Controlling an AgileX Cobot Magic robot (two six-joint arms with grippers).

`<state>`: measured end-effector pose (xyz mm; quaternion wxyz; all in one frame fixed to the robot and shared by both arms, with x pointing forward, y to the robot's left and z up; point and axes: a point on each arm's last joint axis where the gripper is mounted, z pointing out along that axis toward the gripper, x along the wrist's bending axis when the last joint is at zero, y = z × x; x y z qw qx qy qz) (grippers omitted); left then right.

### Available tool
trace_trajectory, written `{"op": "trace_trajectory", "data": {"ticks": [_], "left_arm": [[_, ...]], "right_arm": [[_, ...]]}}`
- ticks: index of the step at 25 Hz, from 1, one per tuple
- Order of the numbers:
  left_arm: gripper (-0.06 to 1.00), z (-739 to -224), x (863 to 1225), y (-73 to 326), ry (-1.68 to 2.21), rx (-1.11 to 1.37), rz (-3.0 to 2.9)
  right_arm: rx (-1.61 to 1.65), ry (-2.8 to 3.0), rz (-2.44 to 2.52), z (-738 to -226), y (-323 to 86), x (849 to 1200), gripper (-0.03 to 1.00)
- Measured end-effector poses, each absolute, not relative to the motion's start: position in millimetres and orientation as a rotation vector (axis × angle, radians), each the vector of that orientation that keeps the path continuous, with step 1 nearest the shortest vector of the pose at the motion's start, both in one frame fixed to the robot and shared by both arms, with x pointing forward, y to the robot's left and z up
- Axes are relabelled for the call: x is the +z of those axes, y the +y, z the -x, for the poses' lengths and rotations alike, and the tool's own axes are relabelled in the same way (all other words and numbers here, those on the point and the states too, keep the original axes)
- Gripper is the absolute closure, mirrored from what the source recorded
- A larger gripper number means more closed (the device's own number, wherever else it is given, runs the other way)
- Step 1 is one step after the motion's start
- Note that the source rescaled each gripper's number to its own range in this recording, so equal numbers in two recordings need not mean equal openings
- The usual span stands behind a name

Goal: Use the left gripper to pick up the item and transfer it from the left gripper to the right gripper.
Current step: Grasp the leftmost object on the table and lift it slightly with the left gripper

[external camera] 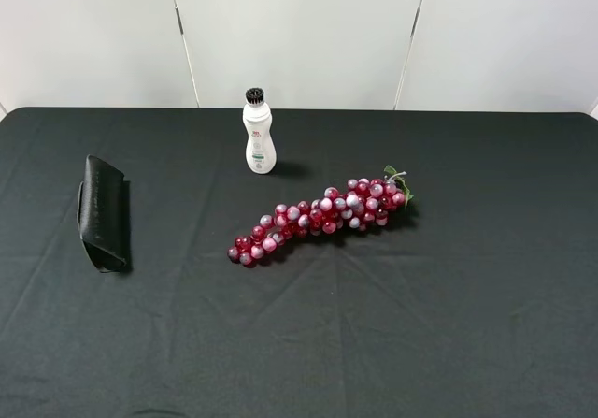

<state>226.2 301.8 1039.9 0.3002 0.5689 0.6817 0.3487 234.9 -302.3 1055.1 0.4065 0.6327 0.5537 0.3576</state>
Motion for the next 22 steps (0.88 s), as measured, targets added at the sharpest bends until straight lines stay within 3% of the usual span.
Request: {"op": "trace_trajectory", "data": {"ticks": [22], "left_arm": [[-0.06,-226.2,1039.9,301.8,1.809,0.925,-1.51]], "right_arm": [[0.902,1.396,-1.595,-234.9,-302.3,1055.1,-0.03]]}}
